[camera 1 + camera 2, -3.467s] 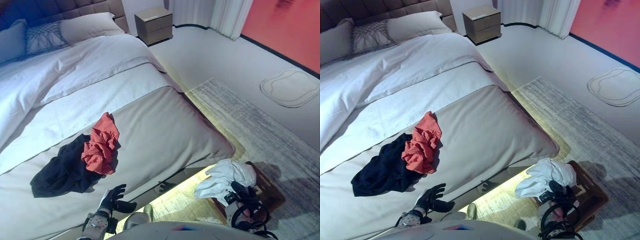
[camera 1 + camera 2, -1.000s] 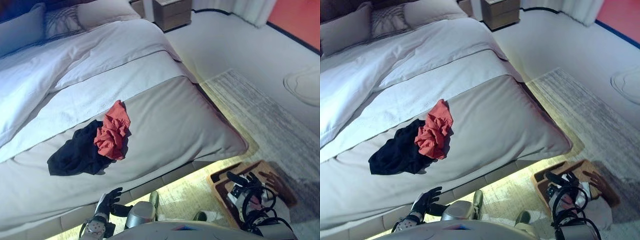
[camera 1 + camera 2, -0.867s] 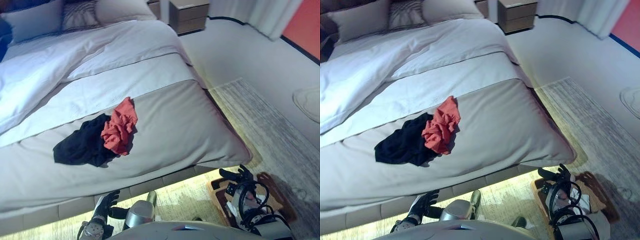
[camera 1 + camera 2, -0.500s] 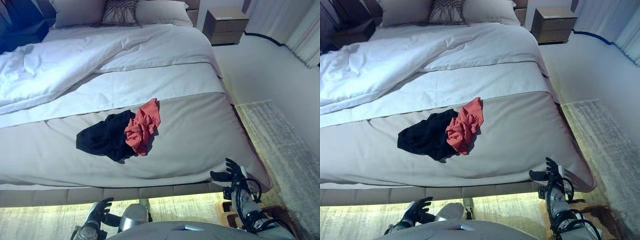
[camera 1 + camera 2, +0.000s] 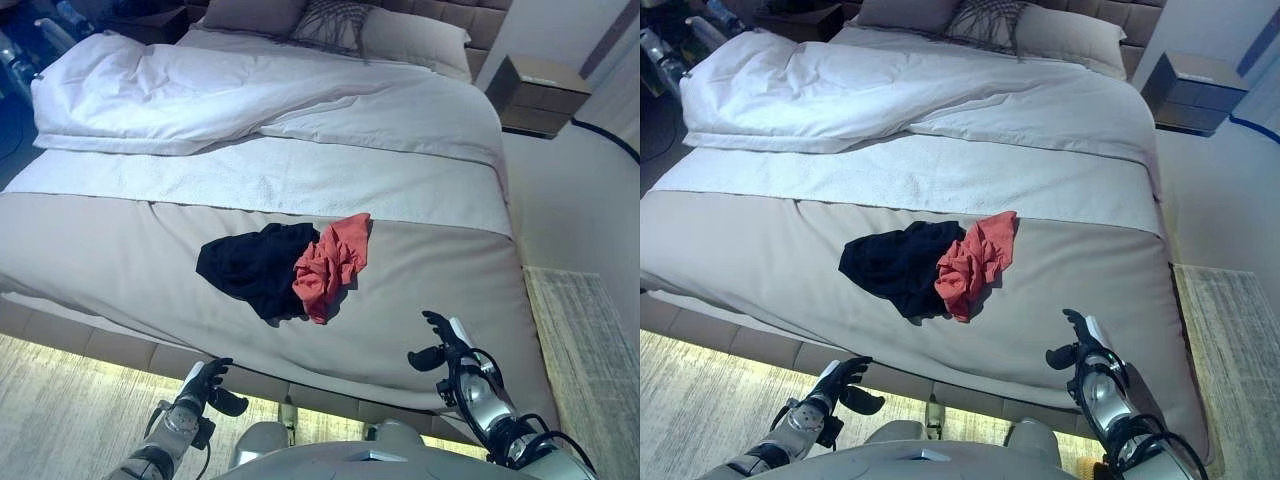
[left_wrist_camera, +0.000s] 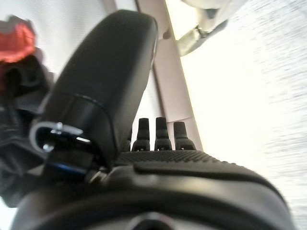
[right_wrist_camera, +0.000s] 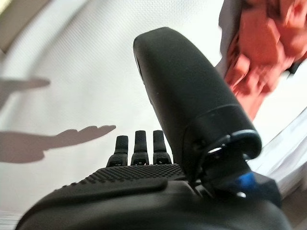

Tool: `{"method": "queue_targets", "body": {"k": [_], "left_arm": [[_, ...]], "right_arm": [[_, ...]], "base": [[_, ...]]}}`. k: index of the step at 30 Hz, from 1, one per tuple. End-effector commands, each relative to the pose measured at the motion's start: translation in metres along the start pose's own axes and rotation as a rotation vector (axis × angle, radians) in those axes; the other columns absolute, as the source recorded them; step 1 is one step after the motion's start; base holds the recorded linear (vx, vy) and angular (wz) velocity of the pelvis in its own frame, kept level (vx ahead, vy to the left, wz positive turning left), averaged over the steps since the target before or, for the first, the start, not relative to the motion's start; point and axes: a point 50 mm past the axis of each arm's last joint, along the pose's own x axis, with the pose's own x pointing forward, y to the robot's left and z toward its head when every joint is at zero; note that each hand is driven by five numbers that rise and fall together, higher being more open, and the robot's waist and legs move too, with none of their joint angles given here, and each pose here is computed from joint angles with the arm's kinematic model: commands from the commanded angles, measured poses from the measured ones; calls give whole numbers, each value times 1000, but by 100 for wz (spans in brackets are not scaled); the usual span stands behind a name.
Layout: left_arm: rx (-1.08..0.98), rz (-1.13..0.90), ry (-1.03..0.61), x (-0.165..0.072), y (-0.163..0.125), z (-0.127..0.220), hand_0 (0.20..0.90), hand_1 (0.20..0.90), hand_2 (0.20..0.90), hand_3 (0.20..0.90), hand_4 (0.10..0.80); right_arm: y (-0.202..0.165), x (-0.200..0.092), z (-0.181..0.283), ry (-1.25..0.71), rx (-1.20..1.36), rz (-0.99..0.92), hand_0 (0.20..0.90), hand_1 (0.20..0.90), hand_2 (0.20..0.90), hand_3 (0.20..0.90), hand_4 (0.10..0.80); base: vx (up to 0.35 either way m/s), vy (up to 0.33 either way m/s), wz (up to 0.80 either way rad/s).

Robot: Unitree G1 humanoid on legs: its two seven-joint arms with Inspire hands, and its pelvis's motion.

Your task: Pick up the clothes from the bed and place them into the basket

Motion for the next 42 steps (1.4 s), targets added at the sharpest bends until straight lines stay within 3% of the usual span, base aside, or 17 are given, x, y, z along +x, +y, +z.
{"method": "queue_targets", "body": {"k": [1, 11, 24, 28, 37, 39, 40, 42], "left_arm": [[8, 74, -101, 3, 17, 19, 900, 900, 900, 900, 800], [55, 37, -137, 1, 25, 18, 900, 900, 900, 900, 800], [32, 79, -249, 2, 49, 45, 900, 900, 900, 900, 800], [1, 79, -292, 2, 49, 56, 900, 900, 900, 900, 800], [-44, 80, -340, 1, 41, 65, 900, 900, 900, 900, 800], [-58, 86, -337, 0, 42, 64, 900, 900, 900, 900, 800], [-59, 84, -339, -1, 42, 64, 900, 900, 900, 900, 800], [-63, 84, -343, -2, 44, 63, 900, 900, 900, 900, 800]], "right_arm": [[-69, 24, 60, -243, -45, -250, 900, 900, 900, 900, 800], [-128, 37, 148, -474, -198, -379, 900, 900, 900, 900, 800], [-176, 35, 213, -549, -222, -479, 900, 900, 900, 900, 800], [-194, 33, 223, -508, -286, -528, 900, 900, 900, 900, 800], [-232, 39, 189, -112, -175, -596, 900, 900, 900, 900, 800], [-237, 38, 184, -85, -134, -594, 604, 604, 604, 554, 454], [-240, 38, 182, -76, -104, -600, 300, 300, 300, 200, 100], [-243, 37, 180, -80, -48, -611, 300, 300, 300, 200, 100]], "base": [[-37, -173, 95], [-30, -107, 34], [3, -40, 19], [-37, 39, 9], [-17, 48, 5], [13, 26, -8], [24, 22, -5], [10, -1, 5]]}}
